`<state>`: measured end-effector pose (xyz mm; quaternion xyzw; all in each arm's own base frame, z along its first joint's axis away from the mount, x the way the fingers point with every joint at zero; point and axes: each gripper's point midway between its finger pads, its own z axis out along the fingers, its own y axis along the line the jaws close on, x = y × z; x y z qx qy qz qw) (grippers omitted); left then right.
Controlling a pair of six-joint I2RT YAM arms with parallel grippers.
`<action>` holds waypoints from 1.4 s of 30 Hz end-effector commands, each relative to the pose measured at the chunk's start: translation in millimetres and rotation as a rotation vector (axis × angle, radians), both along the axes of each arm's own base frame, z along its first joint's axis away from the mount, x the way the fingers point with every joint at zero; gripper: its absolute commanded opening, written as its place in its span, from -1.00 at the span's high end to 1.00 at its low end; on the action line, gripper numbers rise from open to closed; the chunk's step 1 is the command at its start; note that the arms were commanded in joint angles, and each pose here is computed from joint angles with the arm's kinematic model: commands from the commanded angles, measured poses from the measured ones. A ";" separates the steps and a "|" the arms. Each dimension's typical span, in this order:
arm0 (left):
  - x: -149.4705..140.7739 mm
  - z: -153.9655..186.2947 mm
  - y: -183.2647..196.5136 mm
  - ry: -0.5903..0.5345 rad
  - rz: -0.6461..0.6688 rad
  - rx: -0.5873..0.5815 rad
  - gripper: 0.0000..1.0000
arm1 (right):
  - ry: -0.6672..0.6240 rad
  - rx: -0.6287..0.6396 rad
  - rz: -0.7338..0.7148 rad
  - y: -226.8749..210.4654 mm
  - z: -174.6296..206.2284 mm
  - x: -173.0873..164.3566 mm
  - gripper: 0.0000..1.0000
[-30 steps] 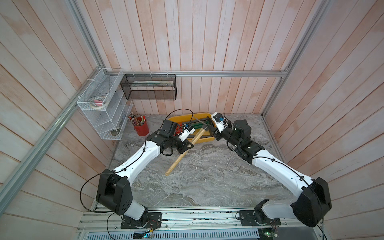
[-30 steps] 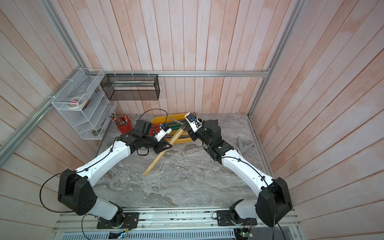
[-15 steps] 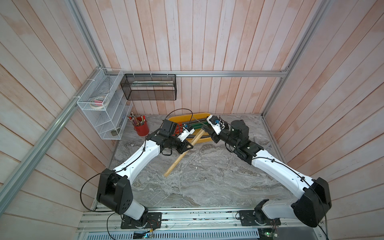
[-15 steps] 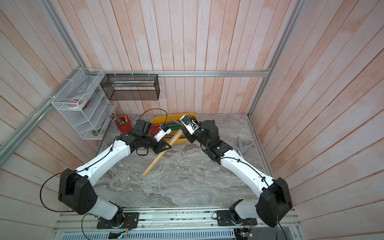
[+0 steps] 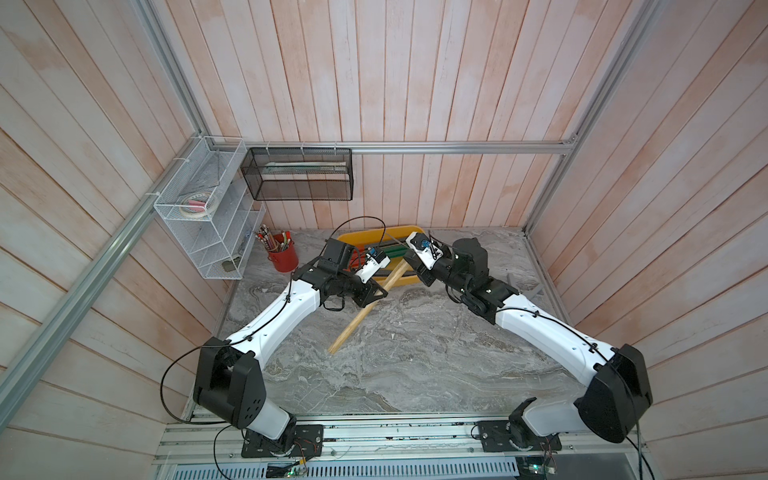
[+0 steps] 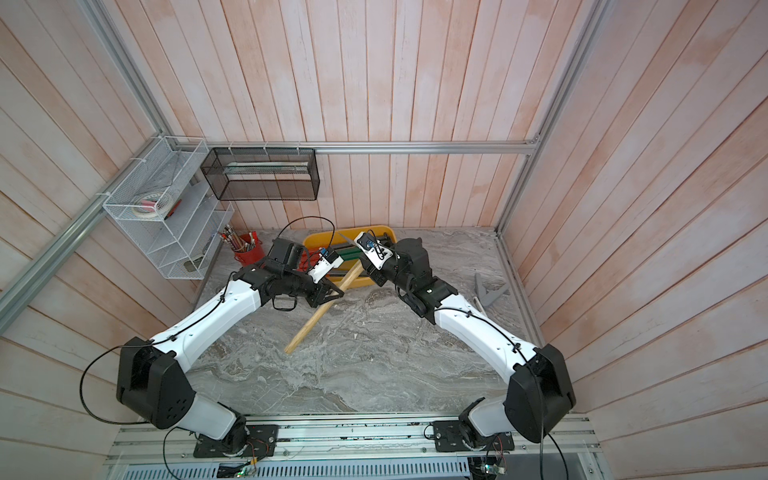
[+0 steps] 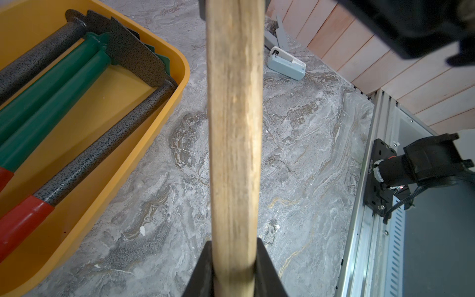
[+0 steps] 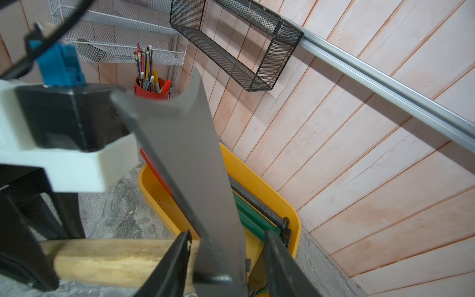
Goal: Put the small hoe into the storage box
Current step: Place the hoe in the storage box.
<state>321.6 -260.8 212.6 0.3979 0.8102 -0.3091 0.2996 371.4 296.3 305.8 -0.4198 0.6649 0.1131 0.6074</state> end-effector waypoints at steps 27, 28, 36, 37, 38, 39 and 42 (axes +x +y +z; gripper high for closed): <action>59.9 99.0 58.8 -0.481 0.455 -0.053 -1.00 | 0.154 -0.040 -0.290 -17.2 -25.0 82.6 1.00; 60.8 106.4 67.3 -0.511 0.494 -0.058 -1.00 | 0.167 -0.030 -0.303 -19.1 -28.3 87.8 1.00; 56.7 133.8 103.9 -0.596 0.636 -0.125 -1.00 | 0.315 0.200 -0.403 -39.7 -44.3 138.1 1.00; 56.9 132.1 104.9 -0.592 0.641 -0.124 -0.99 | 0.324 0.211 -0.406 -39.8 -47.0 142.6 1.00; 56.0 131.8 104.9 -0.591 0.640 -0.125 -0.99 | 0.332 0.223 -0.409 -39.6 -48.9 148.3 1.00; 56.2 131.2 105.6 -0.590 0.642 -0.125 -0.99 | 0.331 0.232 -0.413 -39.7 -50.8 153.8 1.00; 56.3 128.6 107.0 -0.583 0.648 -0.122 -1.00 | 0.335 0.238 -0.418 -38.4 -60.8 168.3 1.00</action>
